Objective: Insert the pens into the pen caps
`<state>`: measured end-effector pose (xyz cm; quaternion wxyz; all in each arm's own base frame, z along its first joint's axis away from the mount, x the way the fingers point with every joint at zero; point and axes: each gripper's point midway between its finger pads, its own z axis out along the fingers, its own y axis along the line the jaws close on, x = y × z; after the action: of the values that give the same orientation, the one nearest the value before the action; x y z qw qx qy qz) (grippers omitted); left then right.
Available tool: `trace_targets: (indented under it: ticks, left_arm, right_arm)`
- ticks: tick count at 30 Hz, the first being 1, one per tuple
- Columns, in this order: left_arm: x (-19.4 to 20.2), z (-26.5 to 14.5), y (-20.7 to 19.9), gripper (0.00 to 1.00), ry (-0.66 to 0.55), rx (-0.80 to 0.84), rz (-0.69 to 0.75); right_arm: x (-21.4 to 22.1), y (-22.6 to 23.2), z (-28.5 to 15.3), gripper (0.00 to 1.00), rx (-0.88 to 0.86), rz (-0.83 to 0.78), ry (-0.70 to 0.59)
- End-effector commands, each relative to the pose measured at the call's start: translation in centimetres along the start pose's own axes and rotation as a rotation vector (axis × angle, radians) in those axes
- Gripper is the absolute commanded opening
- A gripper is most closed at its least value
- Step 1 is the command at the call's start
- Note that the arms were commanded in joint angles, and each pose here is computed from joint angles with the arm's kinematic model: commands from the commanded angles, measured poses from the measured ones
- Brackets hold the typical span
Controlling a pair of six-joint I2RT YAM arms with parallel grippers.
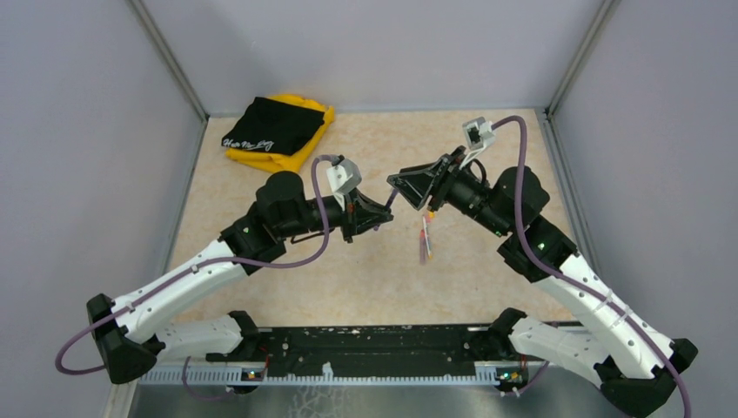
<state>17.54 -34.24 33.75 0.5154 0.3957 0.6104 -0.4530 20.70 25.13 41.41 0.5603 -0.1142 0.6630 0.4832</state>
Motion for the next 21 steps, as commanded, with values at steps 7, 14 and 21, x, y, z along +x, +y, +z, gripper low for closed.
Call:
trace_targets:
  ticks: [7, 14, 21]
  left_arm:
    - [-1.2, 0.3, -0.4, 0.0, -0.022, 0.018, 0.004]
    - [-1.2, 0.4, -0.3, 0.0, -0.021, 0.015, -0.006]
    - [-1.6, 0.3, -0.2, 0.0, -0.034, -0.003, -0.038]
  right_arm:
    - [-2.1, 2.3, -0.3, 0.35, -0.086, -0.021, -0.045]
    - [-1.2, 1.7, -0.2, 0.22, -0.075, -0.037, -0.023]
    - [0.7, 0.4, -0.1, 0.06, -0.047, -0.041, 0.02]
